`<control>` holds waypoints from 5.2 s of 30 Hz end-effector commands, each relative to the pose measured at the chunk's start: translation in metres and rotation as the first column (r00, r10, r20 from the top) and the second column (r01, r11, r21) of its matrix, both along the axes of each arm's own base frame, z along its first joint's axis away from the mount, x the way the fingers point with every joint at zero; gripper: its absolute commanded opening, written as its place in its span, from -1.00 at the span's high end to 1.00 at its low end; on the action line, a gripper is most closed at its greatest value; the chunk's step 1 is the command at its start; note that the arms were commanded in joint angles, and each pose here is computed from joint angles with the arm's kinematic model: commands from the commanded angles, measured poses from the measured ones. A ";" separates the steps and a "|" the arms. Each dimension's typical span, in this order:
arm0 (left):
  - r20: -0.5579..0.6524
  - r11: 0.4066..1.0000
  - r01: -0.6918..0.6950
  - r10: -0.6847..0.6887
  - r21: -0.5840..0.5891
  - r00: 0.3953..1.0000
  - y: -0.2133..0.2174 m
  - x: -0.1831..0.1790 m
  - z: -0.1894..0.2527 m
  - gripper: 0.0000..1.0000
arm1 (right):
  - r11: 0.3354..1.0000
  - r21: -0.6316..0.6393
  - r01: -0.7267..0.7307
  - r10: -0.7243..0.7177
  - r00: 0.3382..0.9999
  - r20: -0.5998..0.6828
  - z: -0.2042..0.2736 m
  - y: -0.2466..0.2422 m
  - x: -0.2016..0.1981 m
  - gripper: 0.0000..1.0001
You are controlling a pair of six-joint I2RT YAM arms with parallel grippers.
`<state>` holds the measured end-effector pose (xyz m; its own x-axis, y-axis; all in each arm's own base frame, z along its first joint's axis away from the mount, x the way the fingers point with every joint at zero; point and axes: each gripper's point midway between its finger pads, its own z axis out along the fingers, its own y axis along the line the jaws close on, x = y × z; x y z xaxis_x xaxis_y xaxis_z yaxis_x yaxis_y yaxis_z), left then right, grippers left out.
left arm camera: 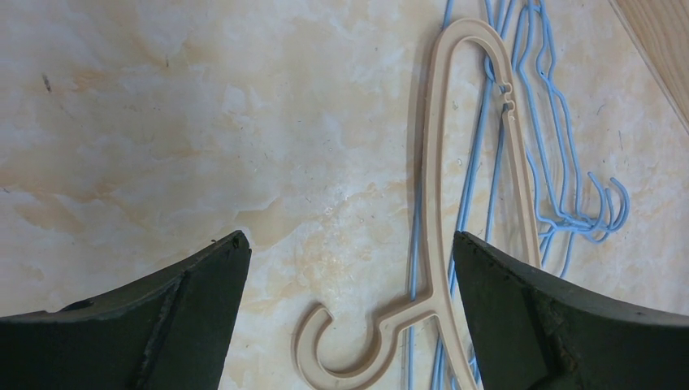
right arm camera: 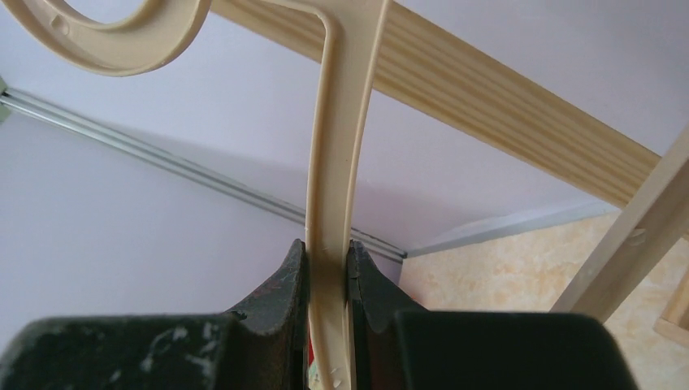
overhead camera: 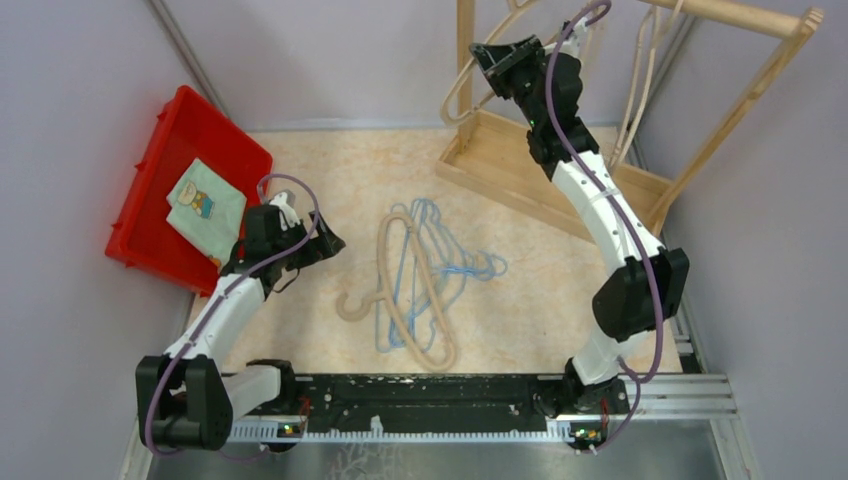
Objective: Organize the hangers
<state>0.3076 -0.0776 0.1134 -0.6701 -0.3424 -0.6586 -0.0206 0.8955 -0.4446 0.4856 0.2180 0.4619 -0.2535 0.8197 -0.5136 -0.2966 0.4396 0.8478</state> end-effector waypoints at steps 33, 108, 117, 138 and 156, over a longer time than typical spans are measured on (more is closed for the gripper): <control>-0.017 0.999 0.027 -0.026 0.028 1.000 0.001 0.004 -0.014 -1.00 | 0.984 0.077 0.159 -0.167 0.980 0.110 0.067 -0.042 0.005 -0.02; -0.010 0.999 0.008 -0.008 -0.035 1.000 -0.004 -0.016 -0.008 -1.00 | -0.051 -0.698 -0.715 0.262 0.664 -0.700 -0.442 0.126 -0.379 0.18; 0.011 1.000 0.001 -0.001 -0.021 1.000 -0.002 -0.014 -0.003 -1.00 | 0.018 -0.729 -0.684 0.283 0.703 -0.652 -0.387 0.123 -0.373 0.84; 0.059 0.996 0.039 -0.034 -0.083 0.998 -0.014 0.002 0.016 -1.00 | 0.736 -0.624 -0.260 -0.091 0.877 -0.473 -0.220 -0.032 -0.346 1.00; 0.058 0.994 0.089 -0.086 -0.059 0.995 -0.021 0.023 0.021 -1.00 | 0.937 -0.314 0.152 -0.239 0.935 -0.263 -0.115 -0.109 -0.316 1.00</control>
<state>0.3196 -0.0945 0.1211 -0.6814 -0.3471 -0.6444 0.0357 0.8636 -0.5029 0.1549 0.1189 0.2896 -0.4296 0.6028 -0.6724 0.1227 0.7767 0.6178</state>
